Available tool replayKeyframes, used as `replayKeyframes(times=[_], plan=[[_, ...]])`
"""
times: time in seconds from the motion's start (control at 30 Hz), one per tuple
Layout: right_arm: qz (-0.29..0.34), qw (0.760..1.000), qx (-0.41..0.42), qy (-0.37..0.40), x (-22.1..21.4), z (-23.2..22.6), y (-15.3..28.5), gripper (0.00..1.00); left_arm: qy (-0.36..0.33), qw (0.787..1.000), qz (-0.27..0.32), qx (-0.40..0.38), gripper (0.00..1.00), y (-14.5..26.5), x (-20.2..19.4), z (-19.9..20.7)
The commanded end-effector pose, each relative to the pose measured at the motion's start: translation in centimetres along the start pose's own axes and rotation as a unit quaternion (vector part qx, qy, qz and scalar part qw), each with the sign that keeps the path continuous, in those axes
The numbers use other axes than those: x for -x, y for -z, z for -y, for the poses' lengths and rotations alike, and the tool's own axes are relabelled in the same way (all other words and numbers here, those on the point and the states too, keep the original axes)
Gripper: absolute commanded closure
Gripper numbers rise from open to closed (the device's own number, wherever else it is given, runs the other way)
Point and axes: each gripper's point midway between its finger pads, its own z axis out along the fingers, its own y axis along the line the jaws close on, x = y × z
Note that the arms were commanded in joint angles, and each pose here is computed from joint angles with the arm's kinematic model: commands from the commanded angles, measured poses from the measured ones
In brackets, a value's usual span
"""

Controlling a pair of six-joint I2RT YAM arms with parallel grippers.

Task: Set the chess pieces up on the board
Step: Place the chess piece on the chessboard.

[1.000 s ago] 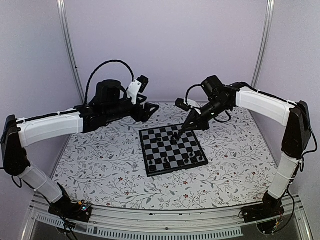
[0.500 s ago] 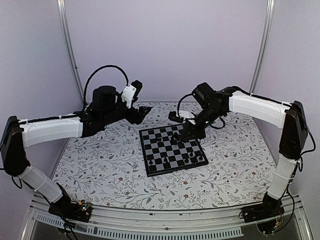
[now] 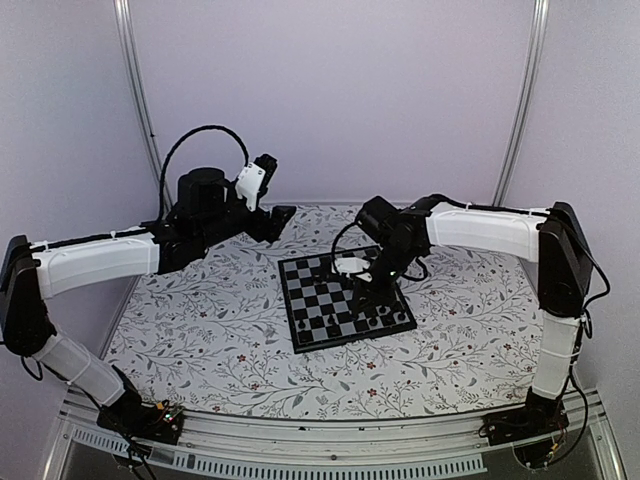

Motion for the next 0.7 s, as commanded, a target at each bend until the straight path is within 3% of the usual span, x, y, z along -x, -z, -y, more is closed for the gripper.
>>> replayKeyframes(times=[0.0,0.67], plan=[[-0.018,1.000,0.007,0.003,-0.5,-0.5,-1.2,0.98,-0.002,1.000,0.012,0.013,0.16,0.4,0.8,-1.0],[-0.085,0.996,0.013,0.006,-2.8,-1.2,-3.2,0.98,-0.003,1.000,-0.004,-0.007,0.16,-0.3,0.0,-0.2]])
